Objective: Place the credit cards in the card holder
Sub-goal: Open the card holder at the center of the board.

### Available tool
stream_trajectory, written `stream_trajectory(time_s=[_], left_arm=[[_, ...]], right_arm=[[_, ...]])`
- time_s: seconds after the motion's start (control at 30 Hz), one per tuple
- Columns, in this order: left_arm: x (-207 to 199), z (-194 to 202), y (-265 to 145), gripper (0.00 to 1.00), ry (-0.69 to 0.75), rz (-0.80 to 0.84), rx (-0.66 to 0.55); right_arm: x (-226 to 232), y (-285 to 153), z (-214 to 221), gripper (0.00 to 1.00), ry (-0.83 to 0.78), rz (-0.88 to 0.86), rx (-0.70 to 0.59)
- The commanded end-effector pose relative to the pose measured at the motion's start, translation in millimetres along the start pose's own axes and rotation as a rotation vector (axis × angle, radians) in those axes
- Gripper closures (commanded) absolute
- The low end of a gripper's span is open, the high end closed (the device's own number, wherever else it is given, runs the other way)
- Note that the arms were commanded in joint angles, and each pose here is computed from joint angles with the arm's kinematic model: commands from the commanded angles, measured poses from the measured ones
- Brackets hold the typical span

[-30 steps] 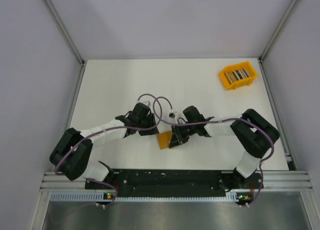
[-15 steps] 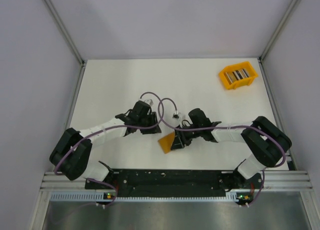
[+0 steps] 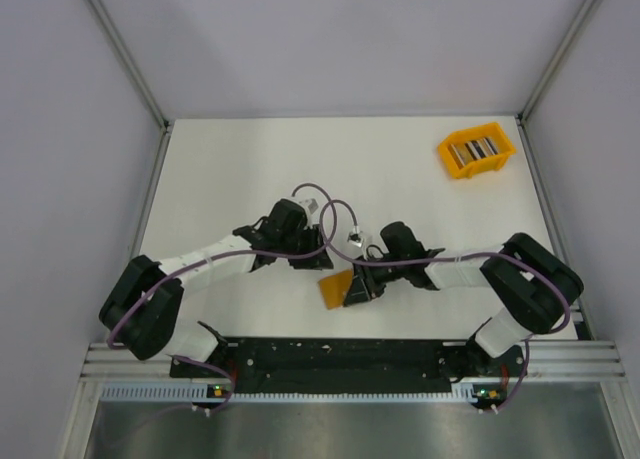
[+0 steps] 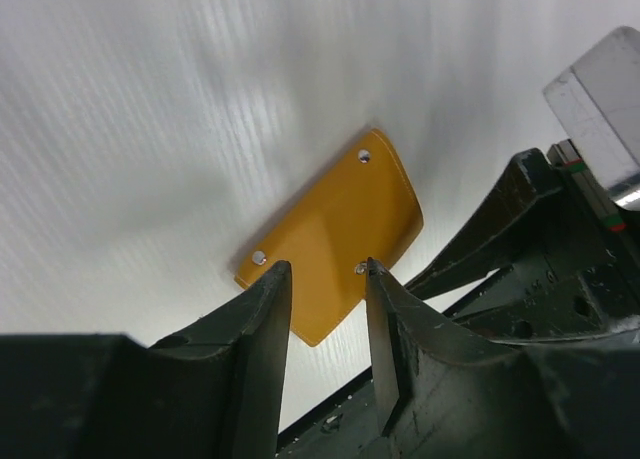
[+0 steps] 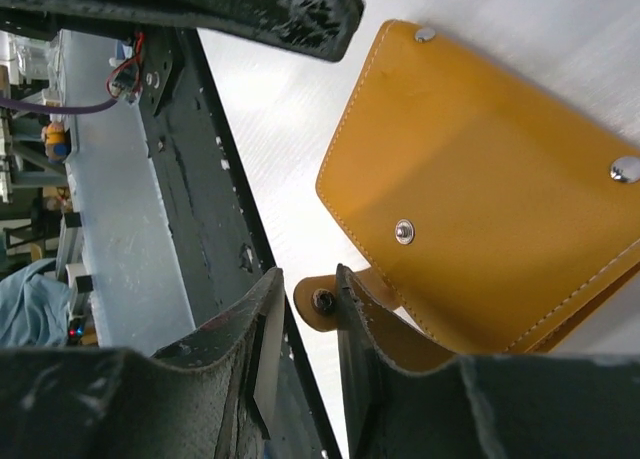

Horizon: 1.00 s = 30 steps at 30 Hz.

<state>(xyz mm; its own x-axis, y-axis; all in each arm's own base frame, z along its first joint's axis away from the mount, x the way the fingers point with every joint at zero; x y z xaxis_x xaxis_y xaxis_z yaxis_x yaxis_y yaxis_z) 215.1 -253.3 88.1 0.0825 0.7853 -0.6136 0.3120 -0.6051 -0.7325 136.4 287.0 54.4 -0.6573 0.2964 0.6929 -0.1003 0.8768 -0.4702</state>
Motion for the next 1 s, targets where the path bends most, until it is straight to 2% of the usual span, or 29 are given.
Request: stream_trajectory(time_s=[0.0, 0.33, 0.4, 0.7, 0.97], left_arm=[[-30.9, -1.4, 1.1, 0.6, 0.046, 0.116, 0.022], [-33.0, 42.3, 13.5, 0.62, 0.038, 0.246, 0.249], [-26.7, 46.2, 21.9, 0.65, 0.009, 0.22, 0.268], [13.5, 50.2, 52.1, 0.71, -0.099, 0.005, 0.244], [19.5, 48.2, 53.3, 0.72, -0.123, -0.03, 0.212]], right_arm=[[9.3, -3.5, 1.4, 0.72, -0.05, -0.035, -0.007], [3.4, -4.3, 10.7, 0.73, -0.042, -0.008, -0.004], [2.1, -3.6, 10.4, 0.74, -0.044, -0.005, -0.007], [-9.6, -2.6, 29.1, 0.77, 0.027, 0.045, 0.043], [-37.5, 3.1, 56.8, 0.83, 0.163, 0.166, 0.123]])
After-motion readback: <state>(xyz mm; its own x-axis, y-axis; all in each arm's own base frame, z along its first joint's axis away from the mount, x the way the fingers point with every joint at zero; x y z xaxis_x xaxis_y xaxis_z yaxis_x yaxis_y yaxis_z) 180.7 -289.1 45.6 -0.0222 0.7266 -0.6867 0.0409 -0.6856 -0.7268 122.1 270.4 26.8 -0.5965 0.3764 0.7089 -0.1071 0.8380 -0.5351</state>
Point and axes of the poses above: each gripper's point midway between its finger pads, its own y axis out along the fingers, its own x axis along the line the jaws close on, z = x × y, the point moved 2 cm from there along -y, back along the fingers, and after that the axes turned 7 degrees about -y, right-handed, at the moved point
